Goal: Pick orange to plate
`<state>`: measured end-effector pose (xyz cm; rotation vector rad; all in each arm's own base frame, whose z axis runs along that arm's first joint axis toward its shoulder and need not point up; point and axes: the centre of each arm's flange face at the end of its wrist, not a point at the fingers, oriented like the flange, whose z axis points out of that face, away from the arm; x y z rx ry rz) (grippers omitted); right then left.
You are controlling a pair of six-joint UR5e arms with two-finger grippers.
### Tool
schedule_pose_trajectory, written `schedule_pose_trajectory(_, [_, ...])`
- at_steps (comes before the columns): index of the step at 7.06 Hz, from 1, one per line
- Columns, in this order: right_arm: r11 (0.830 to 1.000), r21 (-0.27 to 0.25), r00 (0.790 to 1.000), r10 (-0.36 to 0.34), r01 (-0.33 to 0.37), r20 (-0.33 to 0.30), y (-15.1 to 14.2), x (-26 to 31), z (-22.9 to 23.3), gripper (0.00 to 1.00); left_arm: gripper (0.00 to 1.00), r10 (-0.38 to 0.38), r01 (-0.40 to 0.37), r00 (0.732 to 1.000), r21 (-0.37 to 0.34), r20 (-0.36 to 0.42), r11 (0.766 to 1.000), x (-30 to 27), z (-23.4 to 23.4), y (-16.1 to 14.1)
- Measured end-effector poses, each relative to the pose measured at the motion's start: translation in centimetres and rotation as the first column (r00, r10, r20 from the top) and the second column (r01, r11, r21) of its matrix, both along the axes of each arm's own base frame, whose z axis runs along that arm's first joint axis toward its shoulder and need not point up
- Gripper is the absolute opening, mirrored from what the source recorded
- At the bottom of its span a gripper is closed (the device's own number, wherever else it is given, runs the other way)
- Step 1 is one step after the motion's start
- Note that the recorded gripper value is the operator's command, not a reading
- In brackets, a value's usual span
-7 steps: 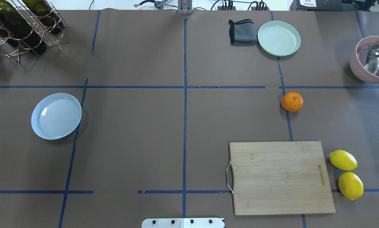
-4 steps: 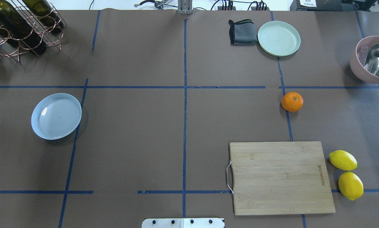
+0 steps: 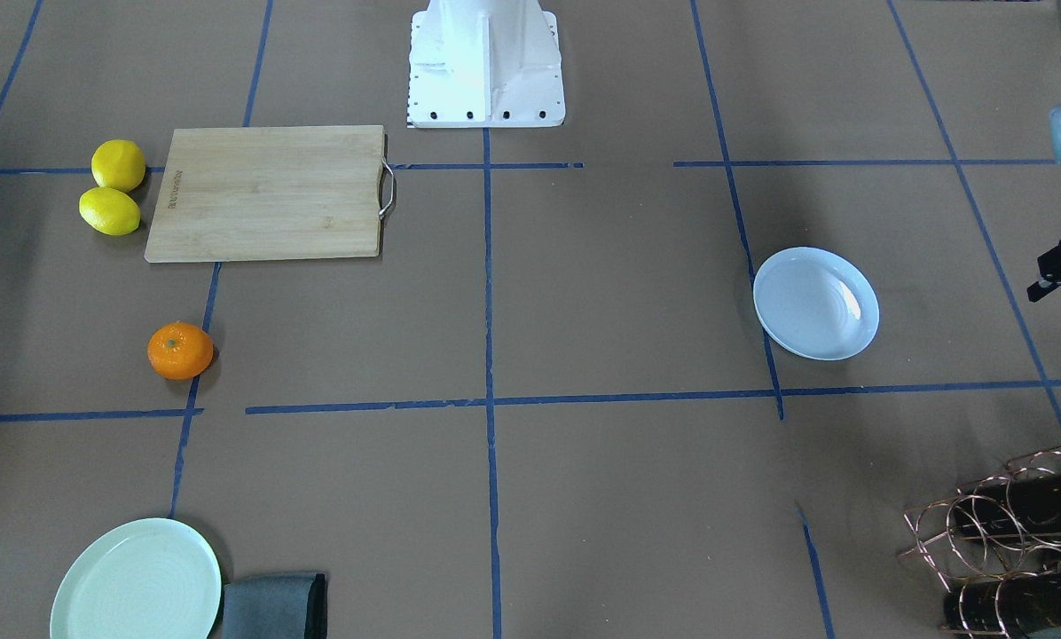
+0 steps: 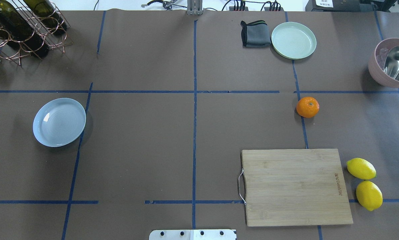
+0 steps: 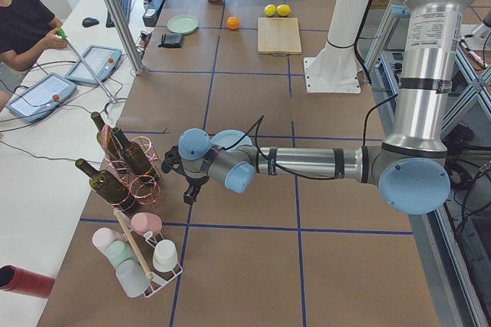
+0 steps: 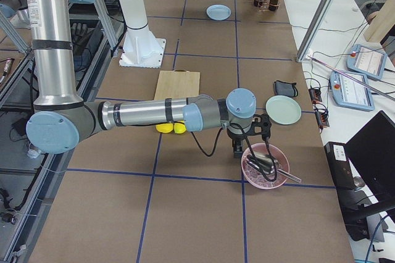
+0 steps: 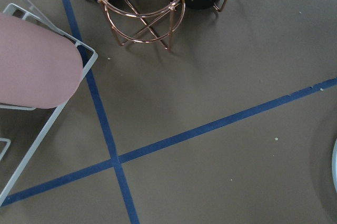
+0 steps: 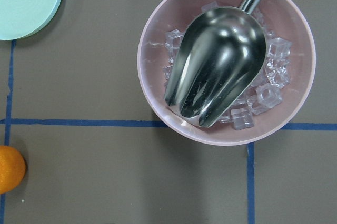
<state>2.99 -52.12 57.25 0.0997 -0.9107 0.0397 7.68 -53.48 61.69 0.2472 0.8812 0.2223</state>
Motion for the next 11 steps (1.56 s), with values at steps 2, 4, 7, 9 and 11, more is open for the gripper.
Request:
schedule_pose_trajectory(2, [1.000, -0.014, 1.000, -0.009, 0.010, 0.015, -0.5, -1.6, -0.9, 1.00, 0.99, -0.085, 0.077, 0.994, -0.117, -0.062, 0.990, 6.2, -1.6, 1.6])
schedule_pose_trajectory(4, [0.999, -0.047, 1.000, 0.016, -0.015, 0.024, -1.0, -2.4, -1.9, 1.00, 0.86, -0.136, 0.120, 0.988, -0.186, -0.076, 0.975, 10.7, -2.2, 3.5])
schedule_pose_trajectory(7, [0.999, -0.047, 0.999, 0.026, -0.024, 0.028, -1.0, -2.6, -2.8, 1.00, 0.62, -0.145, 0.123, 0.987, -0.246, -0.074, 0.961, 15.2, -2.6, 5.2])
schedule_pose_trajectory(9, [0.999, -0.047, 0.999, 0.026, -0.024, 0.028, -1.0, -2.7, -2.8, 1.00, 0.52, -0.137, 0.114, 0.988, -0.254, -0.076, 0.960, 16.2, -2.6, 5.8])
schedule_pose_trajectory(11, [0.999, -0.048, 0.999, 0.025, -0.024, 0.028, -1.0, -2.7, -2.8, 1.00, 0.49, -0.132, 0.109, 0.988, -0.256, -0.075, 0.961, 16.5, -2.5, 5.9])
